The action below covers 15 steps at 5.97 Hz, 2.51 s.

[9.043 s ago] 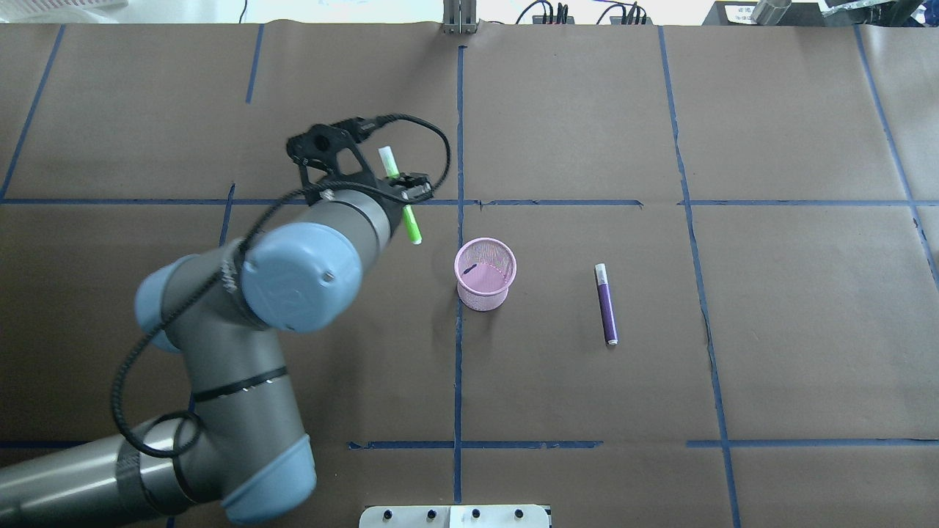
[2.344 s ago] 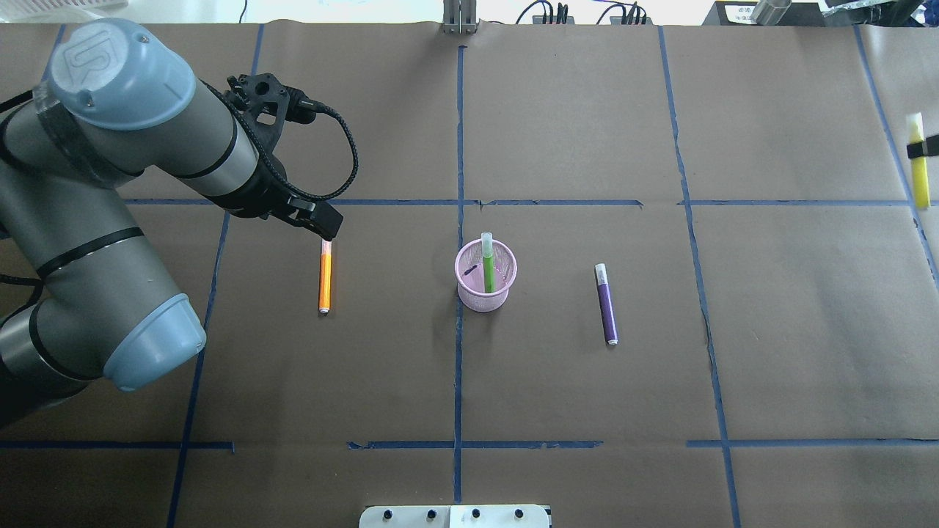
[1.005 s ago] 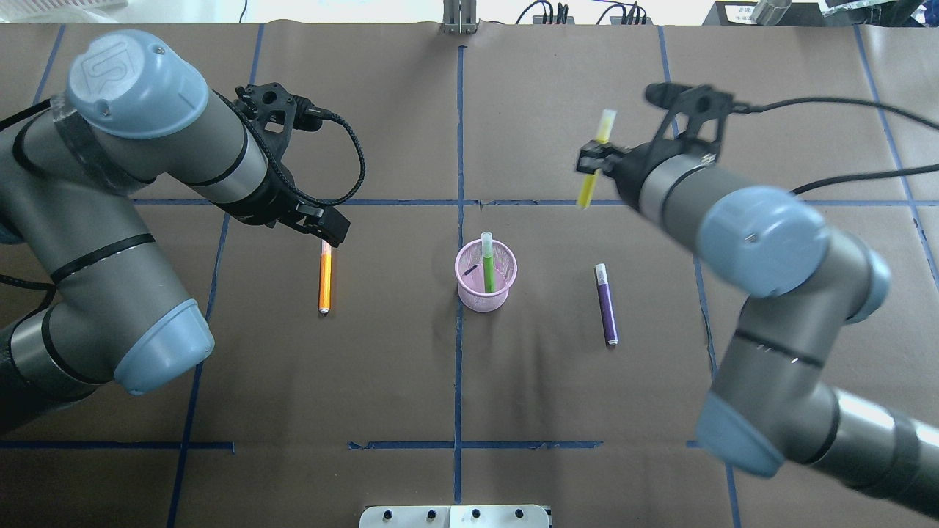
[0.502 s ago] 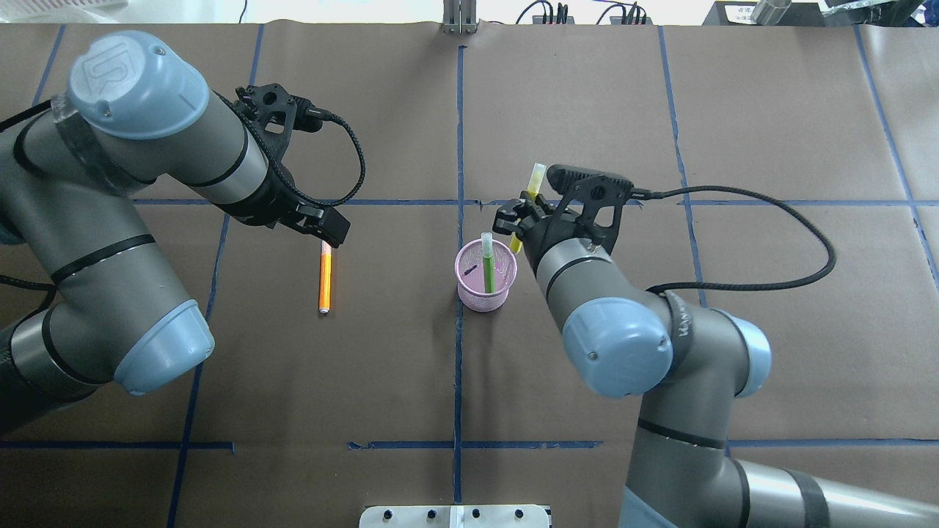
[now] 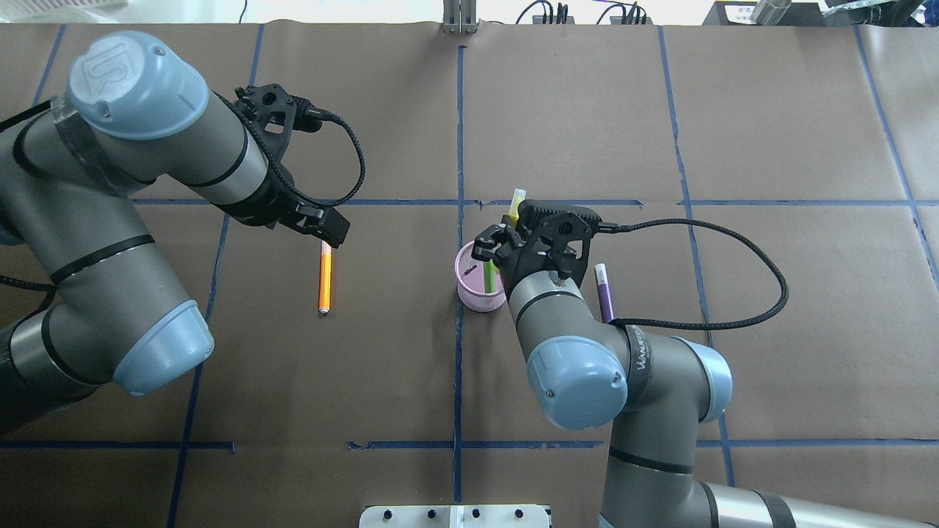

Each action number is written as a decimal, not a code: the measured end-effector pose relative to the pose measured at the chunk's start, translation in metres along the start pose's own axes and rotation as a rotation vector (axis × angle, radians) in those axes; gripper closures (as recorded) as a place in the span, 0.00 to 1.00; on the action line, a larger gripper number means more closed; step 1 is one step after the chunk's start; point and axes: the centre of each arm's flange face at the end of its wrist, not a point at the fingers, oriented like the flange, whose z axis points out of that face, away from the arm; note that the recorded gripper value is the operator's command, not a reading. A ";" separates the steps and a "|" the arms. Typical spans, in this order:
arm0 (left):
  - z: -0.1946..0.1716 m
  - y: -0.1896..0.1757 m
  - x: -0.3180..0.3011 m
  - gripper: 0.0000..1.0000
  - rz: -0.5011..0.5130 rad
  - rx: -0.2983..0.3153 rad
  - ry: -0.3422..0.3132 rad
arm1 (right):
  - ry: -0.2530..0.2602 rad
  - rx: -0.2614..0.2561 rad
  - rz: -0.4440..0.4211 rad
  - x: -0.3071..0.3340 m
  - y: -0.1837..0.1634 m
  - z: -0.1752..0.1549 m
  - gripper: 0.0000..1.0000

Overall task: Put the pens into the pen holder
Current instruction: 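Carry the yellow highlighter with the right gripper into the pink cup and release, then grasp the orange marker with the left gripper while the right arm withdraws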

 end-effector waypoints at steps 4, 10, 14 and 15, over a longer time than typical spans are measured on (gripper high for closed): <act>0.000 0.000 0.001 0.00 -0.007 0.000 0.001 | -0.014 -0.036 0.000 -0.008 0.009 -0.002 0.01; 0.054 0.016 0.019 0.00 -0.255 -0.016 -0.064 | 0.162 -0.652 -0.058 0.073 -0.182 0.033 0.00; 0.140 0.015 0.016 0.09 -0.332 0.043 -0.131 | 0.129 -0.828 -0.246 0.191 -0.241 0.054 0.00; 0.149 0.015 0.012 0.14 -0.336 0.036 -0.143 | 0.126 -0.831 -0.249 0.194 -0.241 0.055 0.00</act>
